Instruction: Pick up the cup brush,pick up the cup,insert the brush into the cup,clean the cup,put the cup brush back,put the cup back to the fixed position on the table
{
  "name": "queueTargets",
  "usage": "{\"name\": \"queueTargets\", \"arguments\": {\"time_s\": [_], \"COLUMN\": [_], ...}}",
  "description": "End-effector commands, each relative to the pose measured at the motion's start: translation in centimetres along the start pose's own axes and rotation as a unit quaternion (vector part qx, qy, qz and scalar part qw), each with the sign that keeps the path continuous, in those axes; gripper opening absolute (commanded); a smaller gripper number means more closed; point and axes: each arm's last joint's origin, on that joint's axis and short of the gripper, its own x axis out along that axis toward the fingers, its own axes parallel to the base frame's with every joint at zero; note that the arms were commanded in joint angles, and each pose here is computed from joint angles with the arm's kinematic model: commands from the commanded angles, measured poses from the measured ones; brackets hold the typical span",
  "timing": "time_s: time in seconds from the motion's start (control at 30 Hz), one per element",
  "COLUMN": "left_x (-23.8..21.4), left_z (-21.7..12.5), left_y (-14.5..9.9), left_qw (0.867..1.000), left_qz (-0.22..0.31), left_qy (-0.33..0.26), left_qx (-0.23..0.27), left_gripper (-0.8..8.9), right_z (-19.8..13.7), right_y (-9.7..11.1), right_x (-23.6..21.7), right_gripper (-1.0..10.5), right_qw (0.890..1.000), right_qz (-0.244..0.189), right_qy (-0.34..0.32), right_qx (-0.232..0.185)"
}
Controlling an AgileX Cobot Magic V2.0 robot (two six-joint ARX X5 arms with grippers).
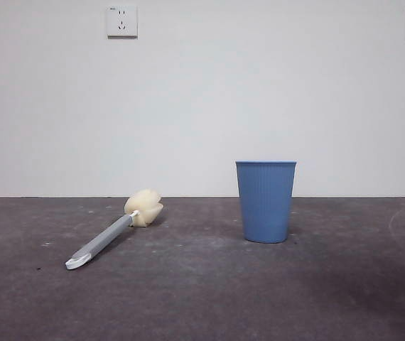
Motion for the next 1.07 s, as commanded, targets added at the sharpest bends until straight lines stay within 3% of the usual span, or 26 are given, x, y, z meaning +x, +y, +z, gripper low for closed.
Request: {"name": "queueTargets", "arguments": {"time_s": [0.03,0.13,0.23,0.43,0.67,0.9,1.07], "left_x": [0.1,0.1,-0.3,-1.4,-3.0,-4.4,-5.4], "left_z": [-0.2,0.1,1.1,3.7,7.2,10.7,12.7], "left_y": [0.0,-0.1,-0.3,-0.5,-1.2,-1.8,-2.2], "left_qw": [1.000,0.999,0.996,0.992,0.988,0.982,0.975], "left_qz": [-0.003,-0.018,-0.038,-0.049,-0.108,-0.165,-0.203], "left_qy": [-0.002,-0.012,-0.022,-0.033,-0.007,0.031,0.072], "left_qx": [-0.011,-0.047,-0.079,-0.114,-0.113,-0.088,-0.062], "left_gripper": [-0.04,-0.07,-0.08,-0.07,-0.07,-0.07,-0.07], "right_z": [-0.3,0.0,1.1,4.5,8.8,12.5,14.6], "right_y": [-0.1,0.0,0.6,1.9,3.6,5.4,6.4], "right_x": [0.2,0.1,-0.3,-1.5,-2.5,-3.4,-4.1], "right_gripper": [0.0,-0.1,-0.1,-0.1,-0.1,-0.1,-0.1], "right_qw": [0.999,0.998,0.995,0.992,0.986,0.962,0.948], "right_qz": [0.001,0.009,0.048,0.094,0.160,0.264,0.298], "right_qy": [-0.002,-0.010,-0.013,-0.036,-0.004,0.068,0.105], "right_qx": [0.049,0.056,0.081,0.074,0.047,-0.011,-0.034]}}
